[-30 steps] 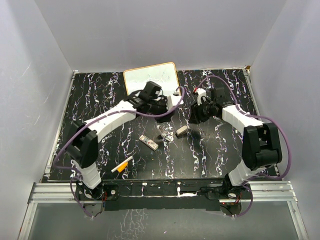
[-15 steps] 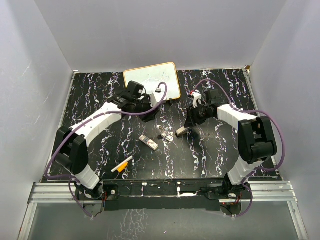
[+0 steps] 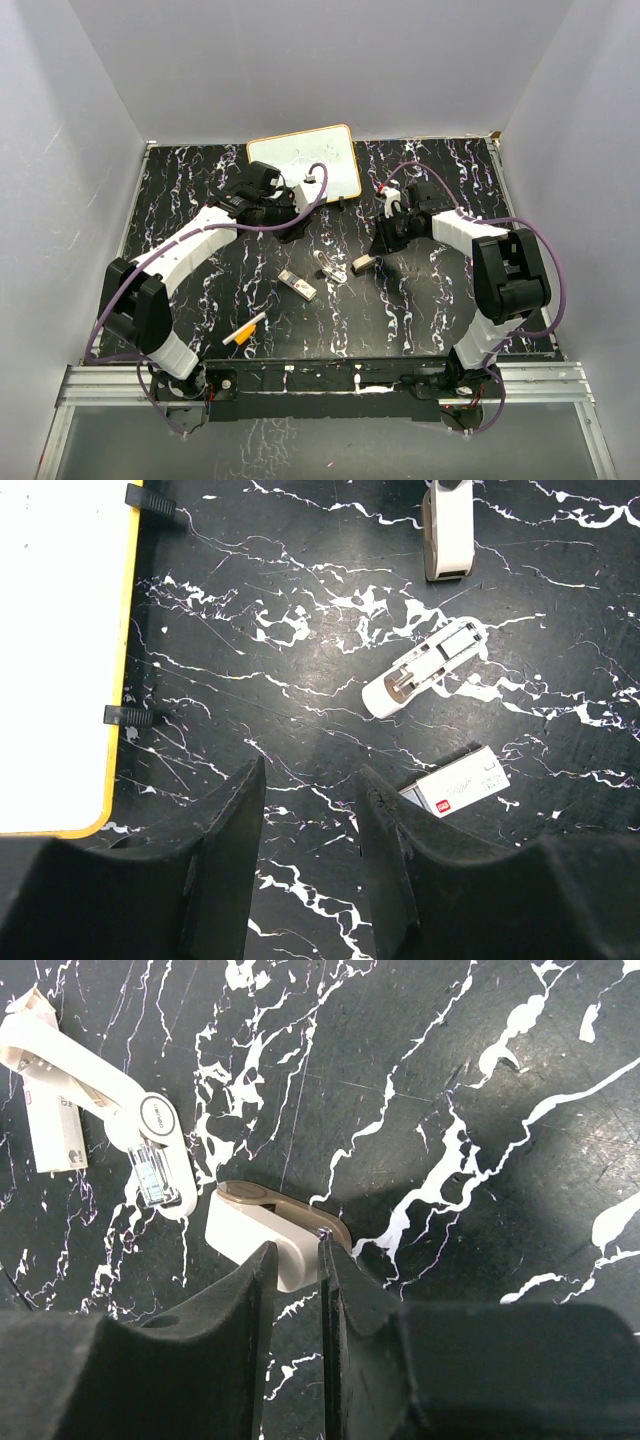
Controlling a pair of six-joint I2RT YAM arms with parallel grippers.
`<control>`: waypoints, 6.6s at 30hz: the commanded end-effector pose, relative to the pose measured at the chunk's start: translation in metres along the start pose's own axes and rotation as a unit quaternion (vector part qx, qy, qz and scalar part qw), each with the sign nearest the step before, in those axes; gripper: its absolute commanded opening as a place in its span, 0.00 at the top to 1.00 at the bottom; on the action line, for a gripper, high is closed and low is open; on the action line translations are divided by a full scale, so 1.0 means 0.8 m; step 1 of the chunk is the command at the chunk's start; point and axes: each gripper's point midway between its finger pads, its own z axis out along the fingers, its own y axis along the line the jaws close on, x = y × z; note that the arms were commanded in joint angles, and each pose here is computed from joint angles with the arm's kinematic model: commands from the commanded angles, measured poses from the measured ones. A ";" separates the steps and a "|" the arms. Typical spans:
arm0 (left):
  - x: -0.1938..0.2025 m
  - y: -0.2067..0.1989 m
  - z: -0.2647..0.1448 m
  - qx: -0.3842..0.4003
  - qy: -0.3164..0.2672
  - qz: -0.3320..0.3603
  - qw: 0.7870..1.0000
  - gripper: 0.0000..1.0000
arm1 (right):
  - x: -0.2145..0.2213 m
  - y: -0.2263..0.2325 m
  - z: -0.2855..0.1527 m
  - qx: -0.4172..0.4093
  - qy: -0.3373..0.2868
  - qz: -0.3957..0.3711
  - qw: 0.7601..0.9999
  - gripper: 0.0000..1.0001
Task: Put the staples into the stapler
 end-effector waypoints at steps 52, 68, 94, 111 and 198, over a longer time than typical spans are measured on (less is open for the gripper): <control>0.017 0.033 -0.048 -0.056 -0.017 -0.035 0.998 0.59 | -0.012 0.041 0.000 -0.074 0.014 -0.257 0.963 0.21; 0.018 0.036 -0.050 -0.055 -0.021 -0.036 0.998 0.59 | 0.025 0.046 0.033 -0.110 0.055 -0.262 0.957 0.34; 0.016 0.043 -0.056 -0.069 -0.022 -0.045 0.996 0.59 | 0.015 0.072 -0.006 -0.022 -0.067 -0.353 0.933 0.36; 0.016 0.048 -0.056 -0.075 -0.021 -0.046 0.996 0.59 | -0.007 0.043 0.010 0.073 -0.086 -0.392 0.913 0.64; 0.022 0.047 -0.059 -0.075 -0.023 -0.039 0.996 0.59 | -0.025 -0.045 0.025 0.009 -0.039 -0.131 0.991 0.47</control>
